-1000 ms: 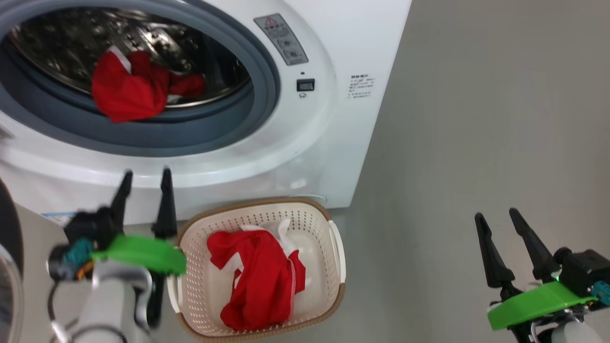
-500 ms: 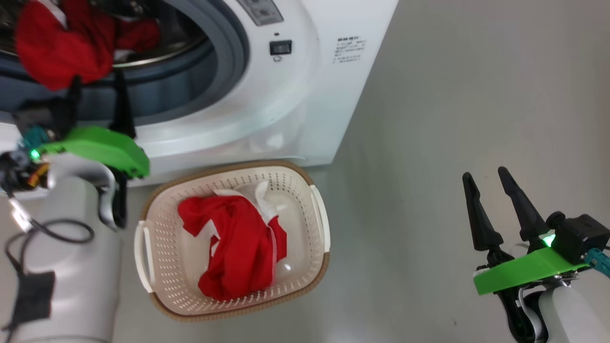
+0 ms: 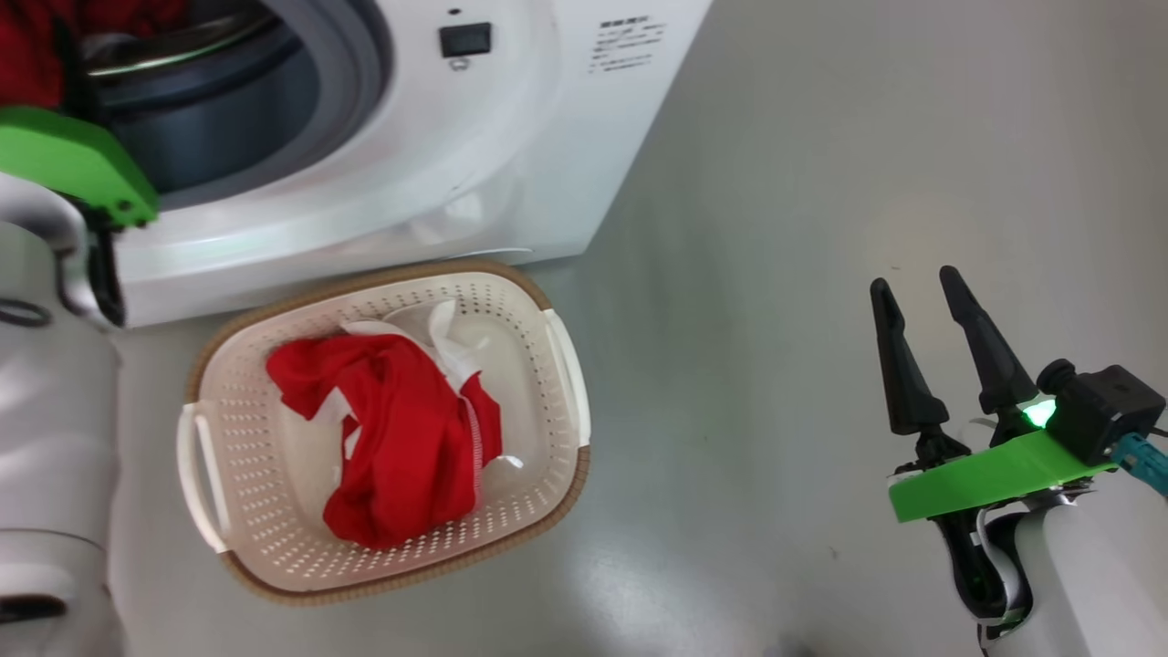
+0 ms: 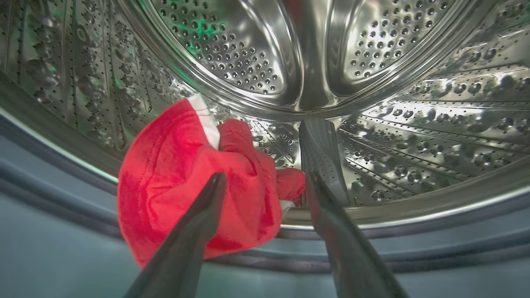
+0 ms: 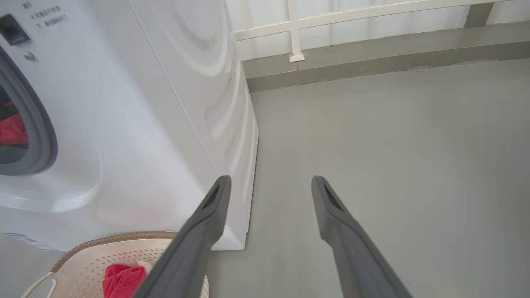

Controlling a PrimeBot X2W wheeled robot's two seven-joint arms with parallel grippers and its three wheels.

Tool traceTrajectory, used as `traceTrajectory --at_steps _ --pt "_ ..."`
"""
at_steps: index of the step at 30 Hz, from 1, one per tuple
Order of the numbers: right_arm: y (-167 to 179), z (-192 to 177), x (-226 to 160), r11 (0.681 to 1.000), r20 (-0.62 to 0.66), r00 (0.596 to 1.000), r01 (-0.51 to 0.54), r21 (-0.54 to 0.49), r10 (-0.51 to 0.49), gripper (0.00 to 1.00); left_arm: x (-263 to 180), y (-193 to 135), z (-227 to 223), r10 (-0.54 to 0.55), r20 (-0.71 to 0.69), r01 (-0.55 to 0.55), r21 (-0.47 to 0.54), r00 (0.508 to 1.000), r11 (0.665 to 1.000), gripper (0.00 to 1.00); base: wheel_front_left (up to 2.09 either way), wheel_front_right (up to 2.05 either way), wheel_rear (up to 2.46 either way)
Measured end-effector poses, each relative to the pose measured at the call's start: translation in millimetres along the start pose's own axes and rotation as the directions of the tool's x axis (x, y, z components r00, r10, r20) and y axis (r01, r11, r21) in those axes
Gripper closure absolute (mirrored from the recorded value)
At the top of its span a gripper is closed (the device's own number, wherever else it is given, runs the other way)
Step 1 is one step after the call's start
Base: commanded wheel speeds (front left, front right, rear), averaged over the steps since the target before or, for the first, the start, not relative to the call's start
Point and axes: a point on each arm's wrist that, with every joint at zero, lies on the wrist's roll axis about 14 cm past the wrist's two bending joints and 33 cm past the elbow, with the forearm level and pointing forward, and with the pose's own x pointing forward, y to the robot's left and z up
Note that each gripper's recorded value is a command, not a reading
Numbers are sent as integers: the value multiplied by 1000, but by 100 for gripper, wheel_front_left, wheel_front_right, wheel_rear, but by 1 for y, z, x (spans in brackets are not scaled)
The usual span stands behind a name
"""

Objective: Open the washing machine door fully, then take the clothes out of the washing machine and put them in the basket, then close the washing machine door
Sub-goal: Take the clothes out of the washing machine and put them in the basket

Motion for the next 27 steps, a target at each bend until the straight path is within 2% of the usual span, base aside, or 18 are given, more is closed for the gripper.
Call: traceTrajectory --at_steps 15,16,17,18,19,20,21,27 --pt "-11 -9 -7 999 -27 999 42 -1 -42 0 20 22 -31 79 -98 -71 87 992 994 0 0 0 0" --pt "-12 -8 -6 999 -25 999 43 0 -43 0 21 21 -31 78 -97 -69 88 992 994 9 0 0 0" --pt "-12 -7 -5 999 -21 999 42 1 -42 0 21 20 -31 75 -98 -66 90 992 994 46 0 0 0" --pt "-12 -7 -4 999 -20 999 42 1 -42 0 22 19 -32 70 -101 -60 100 992 993 60 0 0 0" --pt "-12 -7 -4 999 -20 999 43 1 -43 0 21 19 -33 69 -102 -59 104 992 993 79 0 0 0" --pt "-12 -7 -4 999 -20 999 43 1 -43 0 21 20 -33 70 -103 -59 104 992 993 79 0 0 0" --pt "-12 -7 -4 999 -19 999 43 1 -43 0 21 21 -32 72 -102 -62 105 992 993 100 0 0 0" --pt "-8 -5 -2 1000 -13 999 30 6 -30 0 18 24 -26 66 -88 -59 86 994 995 100 0 0 0"
